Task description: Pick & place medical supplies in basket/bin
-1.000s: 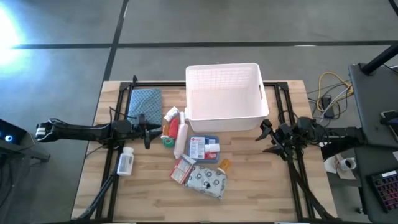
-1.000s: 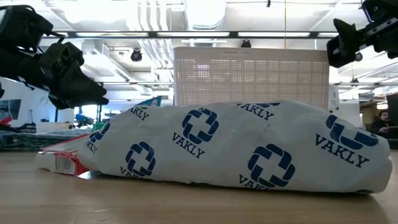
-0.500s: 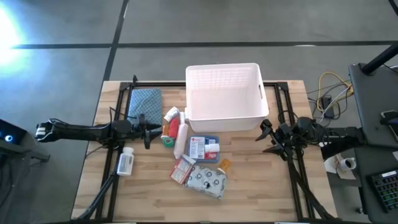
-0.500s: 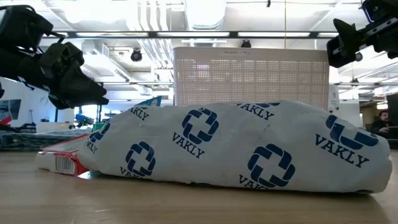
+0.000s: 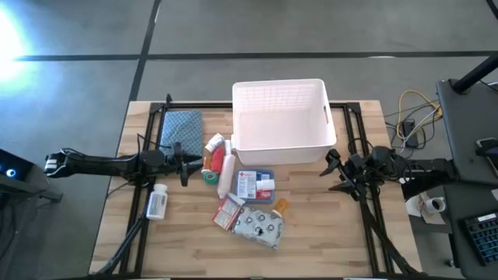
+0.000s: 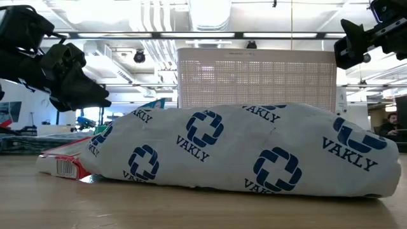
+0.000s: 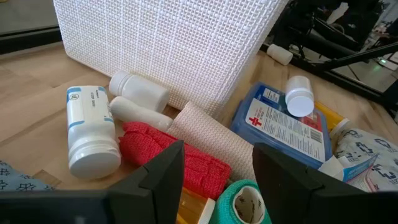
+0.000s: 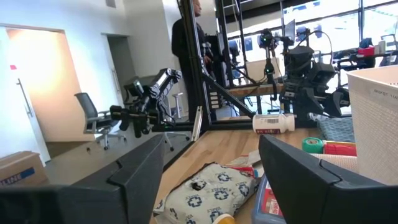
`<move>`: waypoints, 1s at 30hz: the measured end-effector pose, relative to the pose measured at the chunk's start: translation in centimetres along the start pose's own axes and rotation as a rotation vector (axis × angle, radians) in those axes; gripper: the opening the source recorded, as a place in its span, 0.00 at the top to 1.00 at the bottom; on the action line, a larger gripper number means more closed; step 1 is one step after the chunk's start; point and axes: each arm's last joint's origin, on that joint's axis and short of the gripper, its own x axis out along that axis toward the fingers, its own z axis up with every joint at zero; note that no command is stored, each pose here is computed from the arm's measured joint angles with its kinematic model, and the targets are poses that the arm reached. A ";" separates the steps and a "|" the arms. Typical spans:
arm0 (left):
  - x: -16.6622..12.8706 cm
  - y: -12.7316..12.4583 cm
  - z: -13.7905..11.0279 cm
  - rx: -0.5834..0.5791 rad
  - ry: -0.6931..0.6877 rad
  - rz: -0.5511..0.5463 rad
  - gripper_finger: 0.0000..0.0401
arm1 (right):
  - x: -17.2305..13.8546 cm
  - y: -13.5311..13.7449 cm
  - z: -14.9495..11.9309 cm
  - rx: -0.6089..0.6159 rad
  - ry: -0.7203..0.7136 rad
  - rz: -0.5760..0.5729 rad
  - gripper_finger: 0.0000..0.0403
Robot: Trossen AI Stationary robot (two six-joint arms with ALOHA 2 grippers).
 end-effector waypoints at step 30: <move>0.0 0.0 0.0 0.000 0.000 0.000 0.57 | 0.2 -0.9 -0.9 0.741 -0.007 -0.212 0.38</move>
